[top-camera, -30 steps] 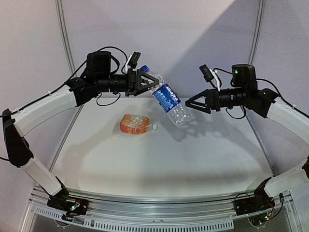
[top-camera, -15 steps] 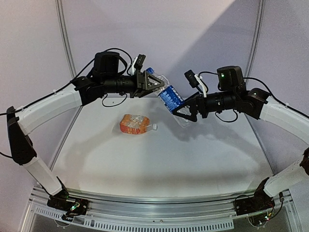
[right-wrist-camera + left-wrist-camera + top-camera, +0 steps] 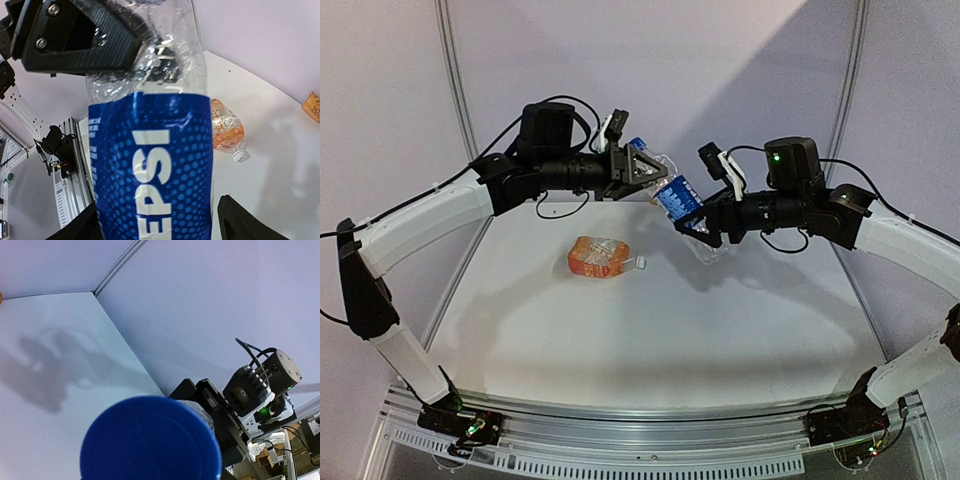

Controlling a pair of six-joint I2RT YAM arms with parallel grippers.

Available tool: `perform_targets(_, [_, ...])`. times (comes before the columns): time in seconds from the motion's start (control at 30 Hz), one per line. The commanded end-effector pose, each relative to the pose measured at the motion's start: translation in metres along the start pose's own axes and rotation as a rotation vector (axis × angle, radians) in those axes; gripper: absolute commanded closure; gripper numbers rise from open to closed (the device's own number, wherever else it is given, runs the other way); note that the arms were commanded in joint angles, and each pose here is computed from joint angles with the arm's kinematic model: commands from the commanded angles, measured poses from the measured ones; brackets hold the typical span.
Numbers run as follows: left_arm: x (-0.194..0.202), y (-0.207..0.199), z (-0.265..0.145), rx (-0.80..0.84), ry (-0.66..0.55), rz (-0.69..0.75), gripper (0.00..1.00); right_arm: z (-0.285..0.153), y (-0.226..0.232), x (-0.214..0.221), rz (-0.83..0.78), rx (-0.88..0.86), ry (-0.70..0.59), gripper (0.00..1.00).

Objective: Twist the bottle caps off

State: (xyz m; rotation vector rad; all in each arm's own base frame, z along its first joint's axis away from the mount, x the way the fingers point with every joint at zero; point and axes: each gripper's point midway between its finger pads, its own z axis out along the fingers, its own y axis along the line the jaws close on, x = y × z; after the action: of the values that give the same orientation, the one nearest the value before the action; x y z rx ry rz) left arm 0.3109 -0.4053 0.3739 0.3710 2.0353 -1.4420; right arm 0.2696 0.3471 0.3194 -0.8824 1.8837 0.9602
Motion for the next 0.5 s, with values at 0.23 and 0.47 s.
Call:
perform_targets(0.23, [0.0081, 0.0051, 0.0076, -0.02, 0.029, -0.012, 0.82, 0.0032, 0.0016, -0.0025, -0.002, -0.006, -0.013, 0.49])
perform_targets(0.47, [0.0086, 0.0055, 0.0064, -0.02, 0.025, -0.016, 0.48, 0.0014, 0.0027, 0.0012, 0.006, -0.012, -0.015, 0.62])
